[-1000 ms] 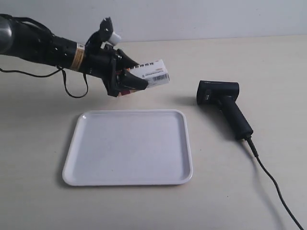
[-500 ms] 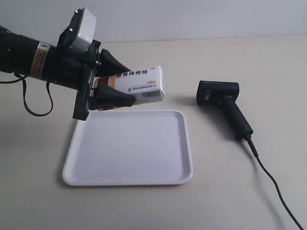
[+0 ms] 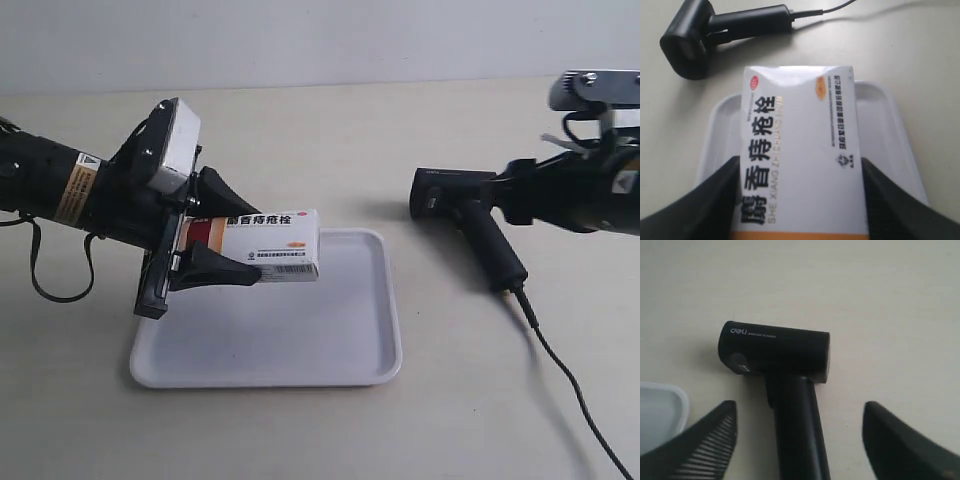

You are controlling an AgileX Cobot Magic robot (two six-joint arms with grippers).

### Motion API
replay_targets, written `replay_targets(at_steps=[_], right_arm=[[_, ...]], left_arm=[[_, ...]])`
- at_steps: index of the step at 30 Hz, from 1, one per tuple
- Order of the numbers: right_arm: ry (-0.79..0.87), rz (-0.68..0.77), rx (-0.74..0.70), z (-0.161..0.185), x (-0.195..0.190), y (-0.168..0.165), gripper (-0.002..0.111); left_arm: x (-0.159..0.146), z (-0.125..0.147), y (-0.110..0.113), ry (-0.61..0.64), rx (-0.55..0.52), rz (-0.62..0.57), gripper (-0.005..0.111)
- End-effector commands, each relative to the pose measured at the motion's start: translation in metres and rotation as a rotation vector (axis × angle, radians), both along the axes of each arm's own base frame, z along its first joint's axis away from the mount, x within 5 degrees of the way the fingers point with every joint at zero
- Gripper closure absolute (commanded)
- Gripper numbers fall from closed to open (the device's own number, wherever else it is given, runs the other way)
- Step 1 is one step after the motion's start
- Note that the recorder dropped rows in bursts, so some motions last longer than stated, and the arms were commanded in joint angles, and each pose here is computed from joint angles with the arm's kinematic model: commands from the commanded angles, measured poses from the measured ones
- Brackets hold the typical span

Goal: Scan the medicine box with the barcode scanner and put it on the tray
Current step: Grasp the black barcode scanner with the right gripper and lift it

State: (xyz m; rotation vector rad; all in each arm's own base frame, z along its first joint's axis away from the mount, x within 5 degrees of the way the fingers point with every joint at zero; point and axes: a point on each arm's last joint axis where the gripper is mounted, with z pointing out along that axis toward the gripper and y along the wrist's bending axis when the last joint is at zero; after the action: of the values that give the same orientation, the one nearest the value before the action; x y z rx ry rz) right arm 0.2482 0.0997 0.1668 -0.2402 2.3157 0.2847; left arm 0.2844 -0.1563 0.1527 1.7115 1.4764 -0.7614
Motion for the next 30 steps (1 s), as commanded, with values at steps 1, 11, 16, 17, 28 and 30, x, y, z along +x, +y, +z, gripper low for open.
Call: replay_targets(at_steps=[1, 11, 16, 17, 28, 30], right_arm=[[0.065, 0.072, -0.100, -0.024, 0.029, 0.012, 0.016], [0.092, 0.156, -0.178, -0.053, 0.056, 0.024, 0.013], [0.099, 0.180, -0.203, -0.065, 0.068, 0.029, 0.022], [0.099, 0.188, -0.210, -0.066, 0.068, 0.029, 0.025], [0.100, 0.244, -0.273, -0.055, 0.064, 0.027, 0.097], [0.107, 0.268, -0.304, -0.043, 0.061, 0.025, 0.105]], left_arm=[[0.006, -0.006, 0.004, -0.028, 0.058, 0.068, 0.107], [0.007, -0.007, 0.004, -0.034, 0.068, 0.077, 0.107], [0.007, -0.007, 0.004, -0.034, 0.068, 0.077, 0.107], [0.007, -0.007, 0.004, -0.034, 0.068, 0.077, 0.107], [0.008, -0.007, 0.005, -0.037, 0.073, 0.082, 0.107], [0.009, -0.008, 0.005, -0.042, 0.084, 0.091, 0.107]])
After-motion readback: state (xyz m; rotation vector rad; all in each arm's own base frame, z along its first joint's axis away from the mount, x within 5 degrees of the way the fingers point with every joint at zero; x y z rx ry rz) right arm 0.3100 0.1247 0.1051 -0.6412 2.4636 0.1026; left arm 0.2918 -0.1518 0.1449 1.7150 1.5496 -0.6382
